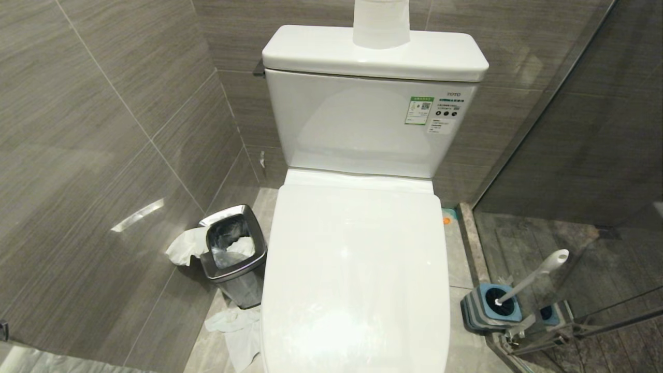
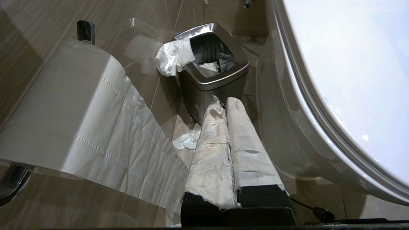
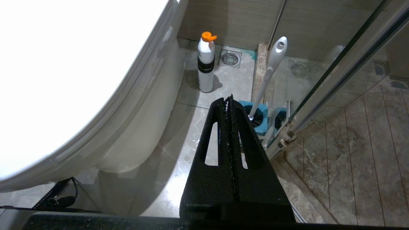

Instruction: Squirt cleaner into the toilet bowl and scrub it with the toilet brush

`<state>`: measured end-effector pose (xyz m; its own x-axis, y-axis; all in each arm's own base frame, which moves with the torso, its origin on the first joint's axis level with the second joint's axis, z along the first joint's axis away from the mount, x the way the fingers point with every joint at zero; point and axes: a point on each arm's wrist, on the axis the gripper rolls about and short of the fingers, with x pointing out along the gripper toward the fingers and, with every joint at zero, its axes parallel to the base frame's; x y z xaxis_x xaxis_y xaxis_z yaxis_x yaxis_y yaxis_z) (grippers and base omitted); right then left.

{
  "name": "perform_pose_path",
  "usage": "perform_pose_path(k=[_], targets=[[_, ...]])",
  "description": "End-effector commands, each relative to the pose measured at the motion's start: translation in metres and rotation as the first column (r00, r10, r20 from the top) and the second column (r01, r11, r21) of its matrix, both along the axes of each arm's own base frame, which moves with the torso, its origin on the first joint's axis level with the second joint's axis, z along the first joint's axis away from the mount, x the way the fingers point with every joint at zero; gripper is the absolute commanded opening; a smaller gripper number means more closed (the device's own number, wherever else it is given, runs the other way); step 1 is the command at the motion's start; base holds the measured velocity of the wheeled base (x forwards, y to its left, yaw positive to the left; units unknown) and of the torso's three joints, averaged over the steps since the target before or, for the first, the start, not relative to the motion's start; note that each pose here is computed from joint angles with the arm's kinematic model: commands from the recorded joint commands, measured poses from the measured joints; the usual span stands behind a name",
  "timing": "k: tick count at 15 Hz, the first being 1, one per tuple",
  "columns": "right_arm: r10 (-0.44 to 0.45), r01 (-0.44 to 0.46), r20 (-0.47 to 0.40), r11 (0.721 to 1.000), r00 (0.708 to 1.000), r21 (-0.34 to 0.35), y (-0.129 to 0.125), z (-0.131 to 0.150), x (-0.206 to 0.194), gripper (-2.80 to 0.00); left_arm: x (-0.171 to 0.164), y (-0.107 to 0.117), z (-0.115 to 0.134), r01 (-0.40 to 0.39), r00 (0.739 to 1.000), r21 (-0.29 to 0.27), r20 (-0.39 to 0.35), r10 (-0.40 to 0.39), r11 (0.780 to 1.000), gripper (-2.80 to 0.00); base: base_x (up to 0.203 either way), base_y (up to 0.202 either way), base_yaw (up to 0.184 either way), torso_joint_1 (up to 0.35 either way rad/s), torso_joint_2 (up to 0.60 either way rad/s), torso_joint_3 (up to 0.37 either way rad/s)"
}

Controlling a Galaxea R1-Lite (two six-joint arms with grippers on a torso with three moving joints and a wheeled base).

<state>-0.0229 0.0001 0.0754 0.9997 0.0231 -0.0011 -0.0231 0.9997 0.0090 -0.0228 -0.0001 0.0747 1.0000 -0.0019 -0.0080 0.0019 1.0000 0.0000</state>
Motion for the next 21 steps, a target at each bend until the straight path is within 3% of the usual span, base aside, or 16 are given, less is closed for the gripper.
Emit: perform_pose_path(k=[1,21], targets=[[0.001,-0.001,-0.001,1.000,1.000,0.000,0.0000,0.0000,0.0001,-2.80,0.0001,0.0000,-0.0004,-0.002,1.000,0.000,-0.001,0.002,1.000,-2.80,0.000,0.000,0.000,0.000,0.00,0.000],[0.001,-0.001,-0.002,1.000,1.000,0.000,0.0000,-0.0001,0.0001,-2.80,0.0001,0.0000,-0.0004,0.001,1.000,0.000,-0.001,-0.001,1.000,-2.80,0.000,0.000,0.000,0.000,0.00,0.000]])
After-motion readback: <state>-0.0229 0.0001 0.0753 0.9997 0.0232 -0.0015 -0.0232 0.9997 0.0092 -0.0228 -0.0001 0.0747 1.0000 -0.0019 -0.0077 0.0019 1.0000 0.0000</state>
